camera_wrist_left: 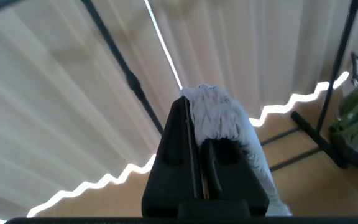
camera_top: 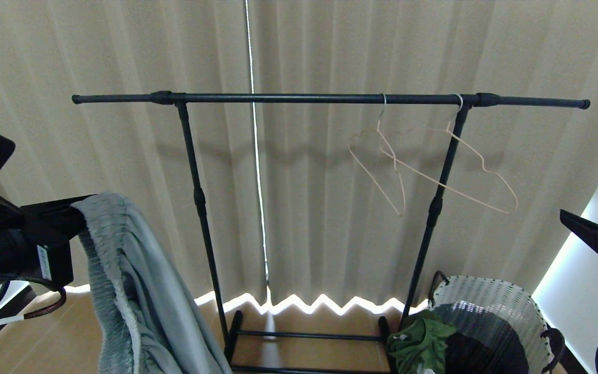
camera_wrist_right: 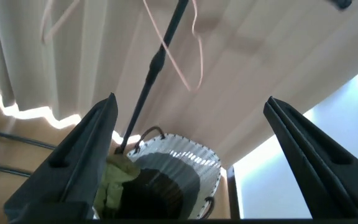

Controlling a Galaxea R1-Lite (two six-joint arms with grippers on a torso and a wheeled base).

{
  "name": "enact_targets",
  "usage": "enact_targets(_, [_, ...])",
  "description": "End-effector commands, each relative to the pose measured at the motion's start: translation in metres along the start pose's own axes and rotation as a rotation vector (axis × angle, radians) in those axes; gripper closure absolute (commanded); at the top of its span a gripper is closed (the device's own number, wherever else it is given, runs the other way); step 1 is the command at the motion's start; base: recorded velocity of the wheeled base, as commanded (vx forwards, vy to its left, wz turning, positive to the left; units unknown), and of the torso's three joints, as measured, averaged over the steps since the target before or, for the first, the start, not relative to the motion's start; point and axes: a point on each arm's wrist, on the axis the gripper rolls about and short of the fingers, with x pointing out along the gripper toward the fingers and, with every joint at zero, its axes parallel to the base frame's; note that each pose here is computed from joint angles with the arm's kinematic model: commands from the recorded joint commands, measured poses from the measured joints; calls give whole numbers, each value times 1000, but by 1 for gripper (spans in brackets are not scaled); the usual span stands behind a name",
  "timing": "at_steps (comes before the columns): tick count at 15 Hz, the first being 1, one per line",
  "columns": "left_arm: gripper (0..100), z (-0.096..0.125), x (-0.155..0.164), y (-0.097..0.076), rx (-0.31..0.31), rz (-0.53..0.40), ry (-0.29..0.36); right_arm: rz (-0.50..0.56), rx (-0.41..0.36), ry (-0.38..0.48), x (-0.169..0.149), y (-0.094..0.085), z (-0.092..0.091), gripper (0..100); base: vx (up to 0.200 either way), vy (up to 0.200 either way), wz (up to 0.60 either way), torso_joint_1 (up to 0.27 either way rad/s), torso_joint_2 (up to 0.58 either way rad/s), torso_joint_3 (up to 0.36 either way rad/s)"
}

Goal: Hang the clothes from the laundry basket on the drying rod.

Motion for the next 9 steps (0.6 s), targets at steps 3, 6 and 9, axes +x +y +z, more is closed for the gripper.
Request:
enact_targets(3, [100, -2, -1, 5, -6, 33, 12, 187, 32, -15, 15, 5, -1, 0, 0, 0, 0, 253, -513, -266])
enact_targets(6, [100, -6, 0, 6, -8, 40, 26, 210, 60, 58, 25, 8, -11, 0, 0, 0, 0, 175, -359, -191])
enact_targets(9, [100, -7, 0, 5, -6, 44, 9, 178, 59, 91, 28, 7, -12, 0, 0, 0, 0, 34, -60, -29])
